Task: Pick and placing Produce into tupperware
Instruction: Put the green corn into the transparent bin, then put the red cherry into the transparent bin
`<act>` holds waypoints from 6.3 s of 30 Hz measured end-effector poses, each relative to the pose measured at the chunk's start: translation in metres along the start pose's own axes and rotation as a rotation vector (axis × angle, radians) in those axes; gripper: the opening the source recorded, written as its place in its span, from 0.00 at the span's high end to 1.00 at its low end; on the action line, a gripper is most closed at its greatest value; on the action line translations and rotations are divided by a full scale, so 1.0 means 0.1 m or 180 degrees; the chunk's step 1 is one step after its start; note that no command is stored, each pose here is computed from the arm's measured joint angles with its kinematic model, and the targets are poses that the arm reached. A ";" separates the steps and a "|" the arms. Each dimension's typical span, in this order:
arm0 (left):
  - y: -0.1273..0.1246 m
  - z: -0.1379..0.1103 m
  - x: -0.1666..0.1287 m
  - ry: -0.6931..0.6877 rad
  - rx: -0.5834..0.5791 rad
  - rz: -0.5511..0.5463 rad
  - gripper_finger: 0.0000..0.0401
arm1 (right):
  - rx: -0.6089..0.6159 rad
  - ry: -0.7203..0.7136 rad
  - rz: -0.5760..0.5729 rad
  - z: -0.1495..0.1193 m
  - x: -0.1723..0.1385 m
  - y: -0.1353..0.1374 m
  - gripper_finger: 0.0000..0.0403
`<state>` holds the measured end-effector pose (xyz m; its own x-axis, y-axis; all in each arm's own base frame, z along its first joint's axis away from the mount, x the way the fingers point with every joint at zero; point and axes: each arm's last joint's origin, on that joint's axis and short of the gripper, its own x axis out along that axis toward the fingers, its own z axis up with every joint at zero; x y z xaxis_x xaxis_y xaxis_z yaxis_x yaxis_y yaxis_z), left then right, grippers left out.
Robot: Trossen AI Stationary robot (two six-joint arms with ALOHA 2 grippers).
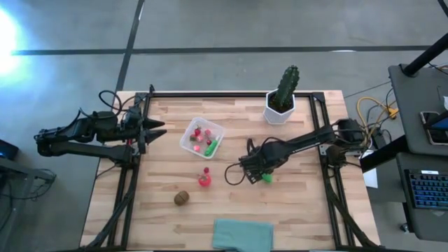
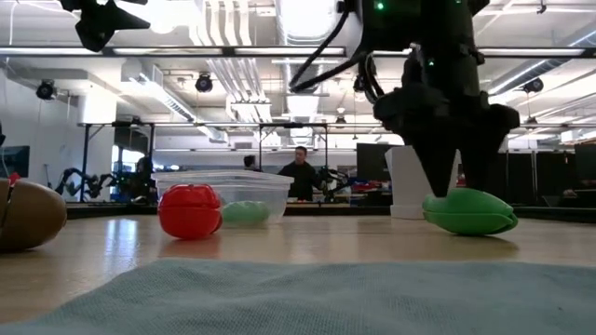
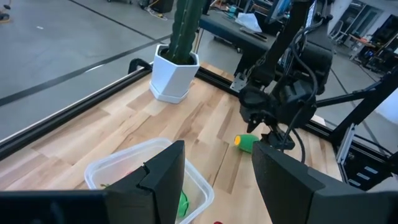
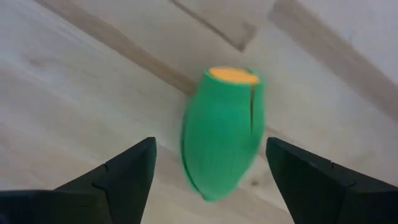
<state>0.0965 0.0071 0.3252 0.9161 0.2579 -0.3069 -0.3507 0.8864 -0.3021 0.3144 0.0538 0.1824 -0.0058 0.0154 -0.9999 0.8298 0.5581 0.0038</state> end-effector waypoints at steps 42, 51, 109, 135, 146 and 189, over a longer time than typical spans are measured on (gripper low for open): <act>0.00 0.00 0.01 0.0001 -0.0004 0.0007 0.57 | -0.0468 0.0259 0.0113 -0.04 0.29 0.07 0.38; 0.00 0.00 0.01 -0.0004 -0.0004 0.0005 0.57 | -0.0514 0.0045 0.0487 0.12 -0.01 0.26 0.40; 0.04 -0.05 -0.07 0.0118 -0.0057 0.0043 0.57 | -0.2136 -0.0847 0.0335 1.44 -0.82 0.93 0.26; 0.20 -0.34 -0.28 0.0930 -0.0222 0.0156 0.57 | -0.2078 -0.0452 0.0980 1.03 -0.39 1.31 0.36; 0.21 -0.34 -0.29 0.0884 -0.0224 0.0184 0.57 | -0.1818 -0.0488 0.1102 1.09 -0.09 1.32 0.41; 0.20 -0.34 -0.24 0.0950 -0.0198 0.0228 0.57 | -0.4307 -0.1284 0.0570 1.04 0.01 1.41 0.43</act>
<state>0.0609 0.0052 0.2961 0.7944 0.1864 -0.5781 -0.4319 0.8425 -0.3219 0.4890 0.0462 0.1800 0.3881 0.0640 -0.9194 -0.3637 0.9273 -0.0889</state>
